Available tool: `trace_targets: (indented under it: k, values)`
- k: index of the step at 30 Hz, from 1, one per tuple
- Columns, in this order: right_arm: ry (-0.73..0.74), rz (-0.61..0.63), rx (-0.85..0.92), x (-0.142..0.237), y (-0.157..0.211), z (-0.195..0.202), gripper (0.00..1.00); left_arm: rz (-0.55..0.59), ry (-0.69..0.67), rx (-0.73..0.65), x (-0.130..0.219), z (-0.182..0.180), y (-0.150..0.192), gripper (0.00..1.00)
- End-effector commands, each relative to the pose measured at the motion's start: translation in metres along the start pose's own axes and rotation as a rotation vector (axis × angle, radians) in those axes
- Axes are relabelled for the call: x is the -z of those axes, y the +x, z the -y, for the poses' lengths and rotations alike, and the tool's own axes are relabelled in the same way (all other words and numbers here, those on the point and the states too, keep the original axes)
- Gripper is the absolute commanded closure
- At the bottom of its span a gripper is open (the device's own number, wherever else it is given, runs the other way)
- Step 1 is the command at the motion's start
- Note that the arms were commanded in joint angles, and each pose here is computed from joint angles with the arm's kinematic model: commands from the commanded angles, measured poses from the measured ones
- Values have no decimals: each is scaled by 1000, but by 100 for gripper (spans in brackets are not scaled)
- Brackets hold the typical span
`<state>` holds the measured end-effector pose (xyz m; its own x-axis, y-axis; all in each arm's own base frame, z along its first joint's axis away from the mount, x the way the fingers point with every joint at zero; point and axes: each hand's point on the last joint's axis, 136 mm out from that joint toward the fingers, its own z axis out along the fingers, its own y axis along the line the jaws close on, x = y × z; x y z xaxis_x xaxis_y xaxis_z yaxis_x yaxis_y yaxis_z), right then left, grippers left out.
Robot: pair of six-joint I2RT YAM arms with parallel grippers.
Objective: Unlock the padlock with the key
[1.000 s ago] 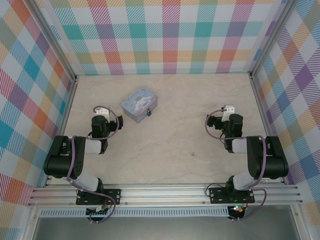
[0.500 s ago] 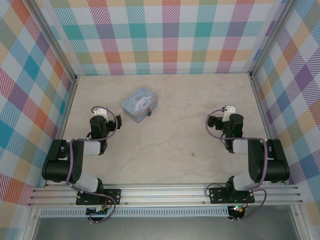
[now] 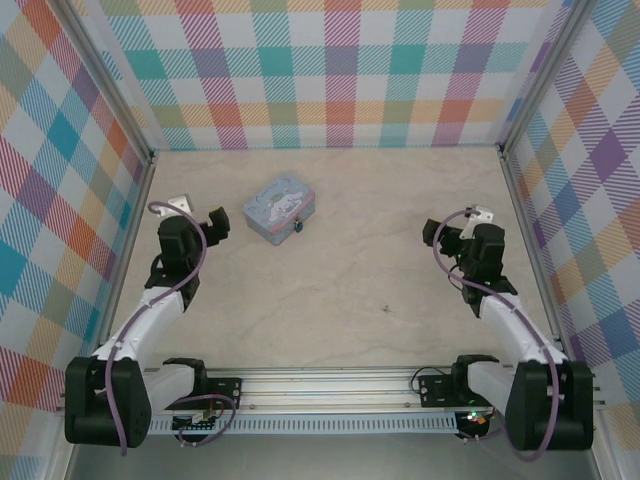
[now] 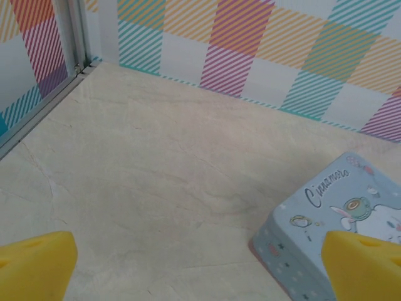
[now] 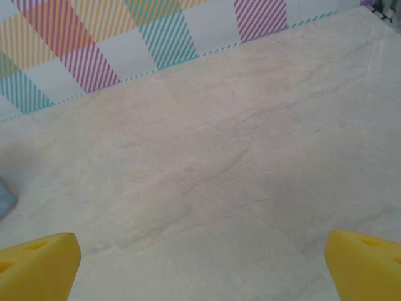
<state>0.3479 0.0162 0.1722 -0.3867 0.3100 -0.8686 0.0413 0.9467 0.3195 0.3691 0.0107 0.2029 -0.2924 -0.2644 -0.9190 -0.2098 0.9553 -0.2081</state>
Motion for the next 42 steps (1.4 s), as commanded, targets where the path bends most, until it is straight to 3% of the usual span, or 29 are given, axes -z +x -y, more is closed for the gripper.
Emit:
trace_targets:
  k: [1,9,19,28,35,42]
  values:
    - [3,-55,-167,24,-1,-5,0,-156,-15,94,15,-1,21,0]
    - [-70,-248,-290,60,30,-26,0,-234,206,243,43,38,21,0]
    - [-105,-366,-352,72,69,-38,0,-329,341,190,39,90,24,0]
    - [-83,-430,-345,73,87,-43,0,-432,363,68,3,141,33,0]
    - [-86,-454,-326,68,89,-50,0,-532,286,-31,-52,161,43,0]
    - [-88,-478,-292,60,90,-58,0,-583,333,-59,-103,194,48,0]
